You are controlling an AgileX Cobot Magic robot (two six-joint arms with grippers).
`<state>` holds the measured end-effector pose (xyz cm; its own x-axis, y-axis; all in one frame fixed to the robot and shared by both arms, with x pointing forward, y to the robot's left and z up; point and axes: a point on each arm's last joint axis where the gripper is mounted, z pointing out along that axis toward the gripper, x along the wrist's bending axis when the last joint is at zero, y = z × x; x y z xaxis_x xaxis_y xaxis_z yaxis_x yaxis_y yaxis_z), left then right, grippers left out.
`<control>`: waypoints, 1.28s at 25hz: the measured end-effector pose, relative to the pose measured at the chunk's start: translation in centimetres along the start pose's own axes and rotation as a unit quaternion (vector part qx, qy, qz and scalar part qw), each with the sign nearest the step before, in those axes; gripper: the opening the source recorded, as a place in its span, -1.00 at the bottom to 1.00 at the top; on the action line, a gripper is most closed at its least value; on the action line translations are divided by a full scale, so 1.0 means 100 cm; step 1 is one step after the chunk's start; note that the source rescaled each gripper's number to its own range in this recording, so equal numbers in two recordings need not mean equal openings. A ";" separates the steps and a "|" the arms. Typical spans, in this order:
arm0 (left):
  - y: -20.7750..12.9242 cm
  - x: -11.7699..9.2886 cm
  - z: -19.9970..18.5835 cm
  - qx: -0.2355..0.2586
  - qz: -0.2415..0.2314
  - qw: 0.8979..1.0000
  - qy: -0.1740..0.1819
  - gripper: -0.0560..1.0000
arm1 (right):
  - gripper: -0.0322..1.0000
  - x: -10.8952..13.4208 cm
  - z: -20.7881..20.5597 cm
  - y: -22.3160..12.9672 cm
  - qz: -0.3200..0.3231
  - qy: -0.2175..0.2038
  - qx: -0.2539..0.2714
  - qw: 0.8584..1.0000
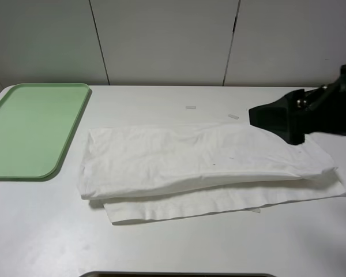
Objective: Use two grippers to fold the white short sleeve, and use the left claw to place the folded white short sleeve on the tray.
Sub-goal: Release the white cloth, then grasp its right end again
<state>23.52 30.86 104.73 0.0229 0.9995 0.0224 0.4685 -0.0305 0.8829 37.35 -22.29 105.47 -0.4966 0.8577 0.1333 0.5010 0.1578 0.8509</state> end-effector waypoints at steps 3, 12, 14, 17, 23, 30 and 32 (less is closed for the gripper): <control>0.000 0.000 0.000 0.000 0.000 1.000 0.000 1.00 | 1.00 -0.010 0.026 0.019 0.000 -0.003 0.045 0.999; 0.000 0.000 0.000 0.000 0.000 1.000 0.000 1.00 | 1.00 -0.105 0.082 0.073 0.105 -0.036 0.209 0.972; 0.000 0.000 0.000 0.000 0.000 1.000 0.000 1.00 | 1.00 -0.126 0.087 0.071 0.127 -0.048 0.226 0.965; 0.000 0.000 0.000 0.000 0.000 1.000 0.000 1.00 | 1.00 -0.152 0.094 0.061 0.161 -0.058 0.253 0.952; 0.000 0.000 0.000 0.000 0.000 1.000 0.000 1.00 | 1.00 -0.204 0.105 0.023 0.242 -0.076 0.301 0.919; 0.000 0.000 0.000 0.000 0.000 1.000 0.000 1.00 | 1.00 -0.235 0.117 -0.008 0.249 -0.110 0.330 0.904; 0.000 0.000 0.000 0.000 0.000 1.000 0.000 1.00 | 1.00 -0.238 0.120 -0.011 0.247 -0.115 0.331 0.904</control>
<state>23.51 30.86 104.73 0.0229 0.9995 0.0223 0.4678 -0.0305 0.8833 57.11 -37.00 95.28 0.0255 0.9705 0.2398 0.9730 -0.0792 0.2168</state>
